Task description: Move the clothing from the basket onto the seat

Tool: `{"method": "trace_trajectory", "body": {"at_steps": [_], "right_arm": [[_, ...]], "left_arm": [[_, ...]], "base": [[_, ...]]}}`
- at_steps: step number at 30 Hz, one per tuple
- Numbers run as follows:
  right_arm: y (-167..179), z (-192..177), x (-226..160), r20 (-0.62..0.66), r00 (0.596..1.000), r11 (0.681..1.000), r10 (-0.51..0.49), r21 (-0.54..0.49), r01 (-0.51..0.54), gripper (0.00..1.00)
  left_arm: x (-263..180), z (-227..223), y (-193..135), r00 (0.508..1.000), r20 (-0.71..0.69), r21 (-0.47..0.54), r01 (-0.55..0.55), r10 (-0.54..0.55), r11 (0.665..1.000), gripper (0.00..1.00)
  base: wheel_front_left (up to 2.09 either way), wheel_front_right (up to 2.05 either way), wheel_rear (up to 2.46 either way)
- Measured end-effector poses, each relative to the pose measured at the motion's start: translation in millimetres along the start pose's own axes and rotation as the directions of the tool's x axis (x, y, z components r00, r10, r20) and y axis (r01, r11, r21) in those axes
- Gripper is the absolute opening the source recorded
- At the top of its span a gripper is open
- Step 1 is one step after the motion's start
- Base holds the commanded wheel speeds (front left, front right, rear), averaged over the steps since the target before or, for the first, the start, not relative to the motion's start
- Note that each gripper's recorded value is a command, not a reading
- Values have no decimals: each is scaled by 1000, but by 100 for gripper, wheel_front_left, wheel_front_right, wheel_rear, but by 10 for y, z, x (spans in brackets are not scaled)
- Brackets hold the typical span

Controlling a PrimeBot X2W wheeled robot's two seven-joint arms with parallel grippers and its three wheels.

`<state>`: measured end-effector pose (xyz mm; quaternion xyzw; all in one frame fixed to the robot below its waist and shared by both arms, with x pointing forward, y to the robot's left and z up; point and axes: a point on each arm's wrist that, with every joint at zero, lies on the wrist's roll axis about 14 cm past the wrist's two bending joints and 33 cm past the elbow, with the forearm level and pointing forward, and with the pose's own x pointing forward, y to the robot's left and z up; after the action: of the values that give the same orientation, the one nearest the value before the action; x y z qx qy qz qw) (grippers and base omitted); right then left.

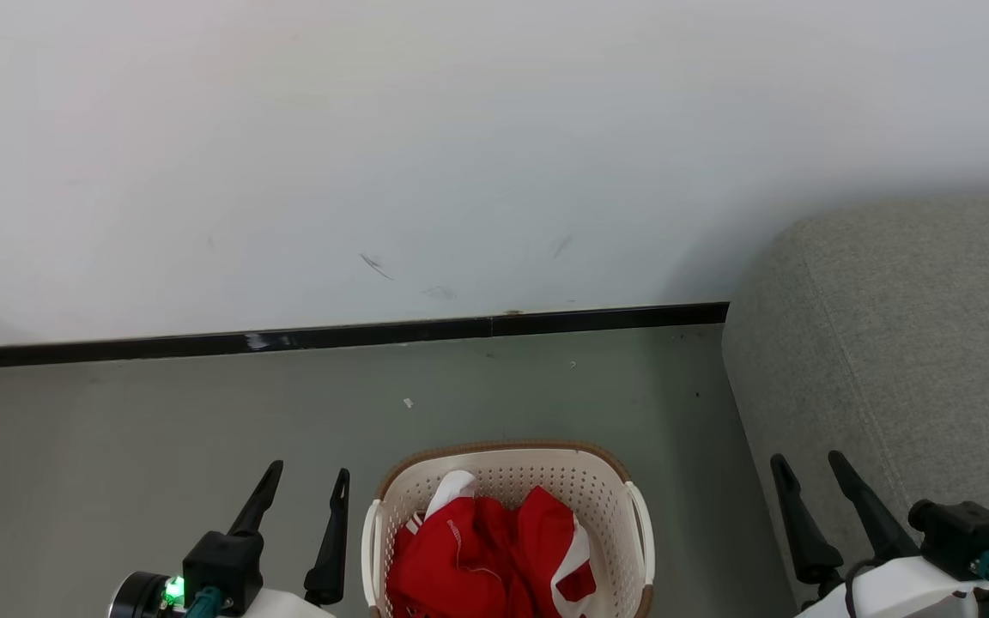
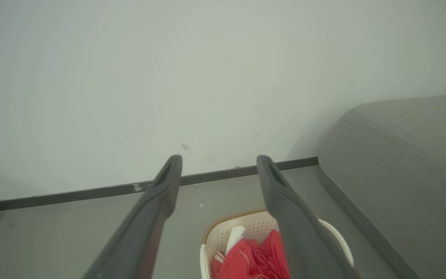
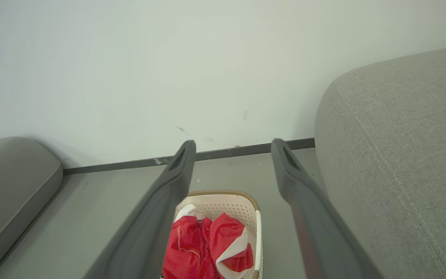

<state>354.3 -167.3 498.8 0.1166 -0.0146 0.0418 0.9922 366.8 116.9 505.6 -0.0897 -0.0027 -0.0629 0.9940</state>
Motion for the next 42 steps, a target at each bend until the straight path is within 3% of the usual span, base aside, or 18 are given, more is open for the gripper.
{"method": "trace_trajectory", "body": {"at_steps": [18, 42], "right_arm": [[75, 119, -44, 43, 998, 968, 45, -249, -33, 100], [13, 121, -114, 49, 999, 978, 18, -209, -8, 100]], "left_arm": [[-15, 162, -56, 995, 101, 158, -12, -5, 987, 100], [-31, 65, 154, 996, 68, 133, -74, 65, 988, 100]], "base": [[0, 0, 0], [0, 0, 0]]}}
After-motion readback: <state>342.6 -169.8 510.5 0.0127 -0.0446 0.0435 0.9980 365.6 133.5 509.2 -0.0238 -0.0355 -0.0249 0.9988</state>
